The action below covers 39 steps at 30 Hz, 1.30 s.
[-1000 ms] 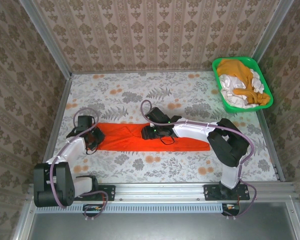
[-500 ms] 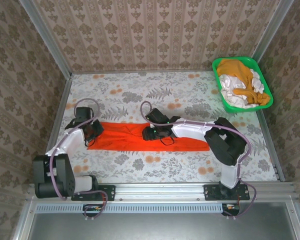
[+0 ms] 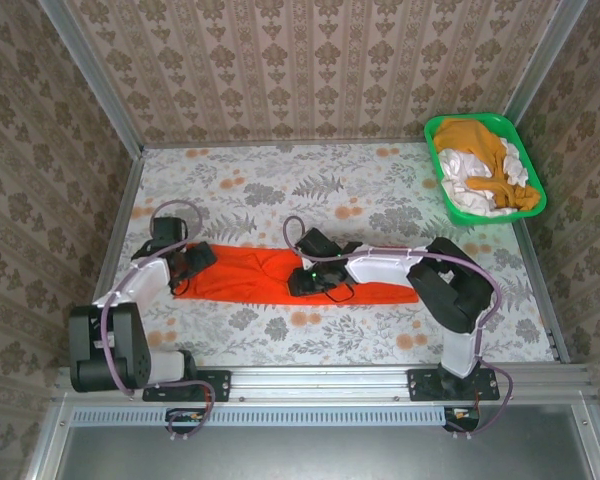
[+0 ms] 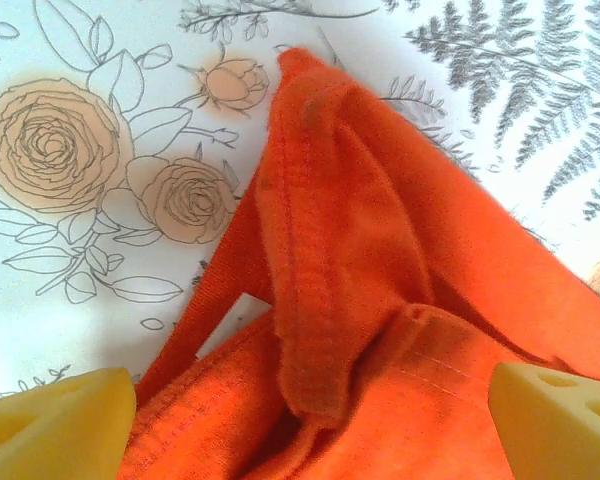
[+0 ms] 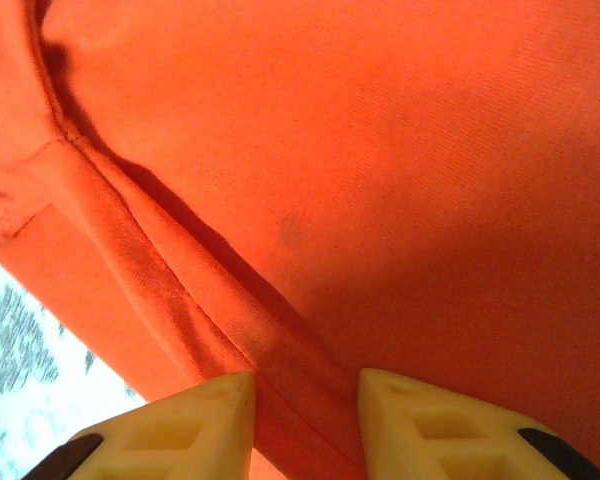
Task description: Fold and stack the t-shirts
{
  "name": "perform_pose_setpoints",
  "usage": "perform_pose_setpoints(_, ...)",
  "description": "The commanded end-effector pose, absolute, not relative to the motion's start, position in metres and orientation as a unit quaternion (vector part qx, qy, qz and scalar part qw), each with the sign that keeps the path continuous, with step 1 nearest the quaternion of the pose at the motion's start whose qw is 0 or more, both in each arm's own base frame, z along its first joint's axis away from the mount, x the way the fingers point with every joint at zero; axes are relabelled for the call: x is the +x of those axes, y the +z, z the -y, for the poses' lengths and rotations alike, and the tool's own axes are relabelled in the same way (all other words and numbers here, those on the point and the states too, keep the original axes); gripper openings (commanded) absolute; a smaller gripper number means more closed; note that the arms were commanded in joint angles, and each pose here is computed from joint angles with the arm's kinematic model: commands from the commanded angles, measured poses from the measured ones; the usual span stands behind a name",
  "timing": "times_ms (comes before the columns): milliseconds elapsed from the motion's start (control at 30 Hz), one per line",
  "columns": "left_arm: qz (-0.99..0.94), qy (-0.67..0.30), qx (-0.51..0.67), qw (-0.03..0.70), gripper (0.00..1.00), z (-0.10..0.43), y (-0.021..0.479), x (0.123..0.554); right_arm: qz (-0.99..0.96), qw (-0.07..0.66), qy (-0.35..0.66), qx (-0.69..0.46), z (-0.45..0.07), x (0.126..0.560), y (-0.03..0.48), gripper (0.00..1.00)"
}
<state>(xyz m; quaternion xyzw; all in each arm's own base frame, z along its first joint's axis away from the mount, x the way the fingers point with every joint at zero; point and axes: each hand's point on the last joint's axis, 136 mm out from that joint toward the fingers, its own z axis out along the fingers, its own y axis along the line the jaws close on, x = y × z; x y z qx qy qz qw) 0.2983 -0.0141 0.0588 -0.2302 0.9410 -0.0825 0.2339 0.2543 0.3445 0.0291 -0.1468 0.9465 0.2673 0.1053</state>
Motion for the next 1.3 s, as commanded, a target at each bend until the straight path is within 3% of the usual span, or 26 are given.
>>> perform_pose_setpoints(0, -0.943, -0.065, -0.21, 0.251, 1.0, 0.023, 0.077, 0.297, -0.932, 0.086, 0.309, -0.169, -0.353, 0.231, 0.047, 0.35)
perform_pose_setpoints(167, -0.943, -0.073, -0.187, 0.264, 1.0, 0.054, 0.087, 0.29, -0.931, 0.111, 0.3, -0.173, -0.346, 0.234, 0.056, 0.41)
perform_pose_setpoints(367, -0.938, -0.147, -0.211, 0.231, 0.99, 0.093, 0.06, 0.279, -0.943, 0.168, 0.266, -0.112, -0.321, 0.277, 0.061, 0.42)
perform_pose_setpoints(567, -0.943, -0.138, -0.214, 0.214, 0.99, 0.091, 0.031, 0.287, -0.961, 0.142, 0.238, -0.025, -0.287, 0.303, 0.031, 0.41)
perform_pose_setpoints(900, -0.968, -0.135, -0.118, 0.177, 1.0, 0.108, 0.009, 0.393, -0.976, 0.121, 0.182, -0.007, -0.244, 0.276, 0.007, 0.41)
perform_pose_setpoints(1267, -0.971, -0.164, -0.049, 0.166, 1.0, 0.156, -0.002, 0.518, -0.97, 0.123, 0.207, -0.047, -0.274, 0.255, 0.011, 0.43)
